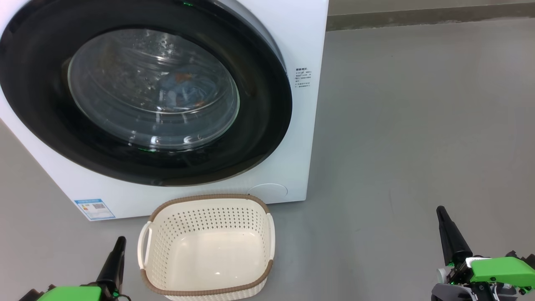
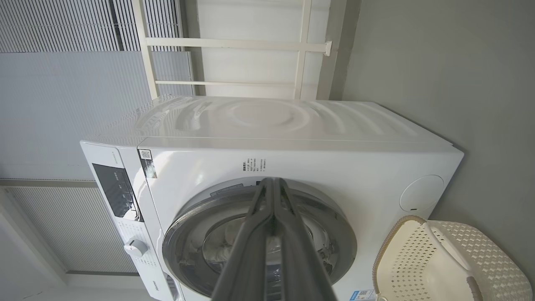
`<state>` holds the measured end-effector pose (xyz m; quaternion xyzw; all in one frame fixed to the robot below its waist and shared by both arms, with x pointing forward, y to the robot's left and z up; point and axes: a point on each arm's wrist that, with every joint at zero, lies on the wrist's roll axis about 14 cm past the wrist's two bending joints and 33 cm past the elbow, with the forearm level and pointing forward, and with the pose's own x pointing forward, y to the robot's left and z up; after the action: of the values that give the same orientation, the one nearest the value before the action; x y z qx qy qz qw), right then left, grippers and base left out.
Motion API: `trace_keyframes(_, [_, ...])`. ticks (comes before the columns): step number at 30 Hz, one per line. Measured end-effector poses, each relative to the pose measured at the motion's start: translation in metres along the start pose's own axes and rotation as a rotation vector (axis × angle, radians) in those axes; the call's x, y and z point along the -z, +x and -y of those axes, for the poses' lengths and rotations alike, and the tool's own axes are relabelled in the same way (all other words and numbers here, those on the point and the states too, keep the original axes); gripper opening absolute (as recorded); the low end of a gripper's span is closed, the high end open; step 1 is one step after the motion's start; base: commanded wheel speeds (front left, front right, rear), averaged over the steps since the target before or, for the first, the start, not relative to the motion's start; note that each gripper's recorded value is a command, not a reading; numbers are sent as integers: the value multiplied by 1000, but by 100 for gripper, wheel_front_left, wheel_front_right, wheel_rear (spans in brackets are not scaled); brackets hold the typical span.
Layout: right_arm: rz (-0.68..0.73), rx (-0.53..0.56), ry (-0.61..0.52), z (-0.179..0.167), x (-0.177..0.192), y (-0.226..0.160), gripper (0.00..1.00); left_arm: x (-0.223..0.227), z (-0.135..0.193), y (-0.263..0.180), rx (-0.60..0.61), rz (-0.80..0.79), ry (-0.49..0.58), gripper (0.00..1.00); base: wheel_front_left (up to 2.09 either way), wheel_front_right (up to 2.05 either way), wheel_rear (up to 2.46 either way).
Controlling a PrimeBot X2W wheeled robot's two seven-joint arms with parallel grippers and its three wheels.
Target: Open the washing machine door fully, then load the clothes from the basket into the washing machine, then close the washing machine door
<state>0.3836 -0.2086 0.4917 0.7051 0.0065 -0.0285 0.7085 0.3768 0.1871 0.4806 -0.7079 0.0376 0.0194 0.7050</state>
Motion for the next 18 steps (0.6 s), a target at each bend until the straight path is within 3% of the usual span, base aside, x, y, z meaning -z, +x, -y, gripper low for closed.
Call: trace_keyframes(18, [1, -2, 10, 0, 0, 0, 0, 0, 0, 0, 1, 0, 0, 0, 0, 0, 0])
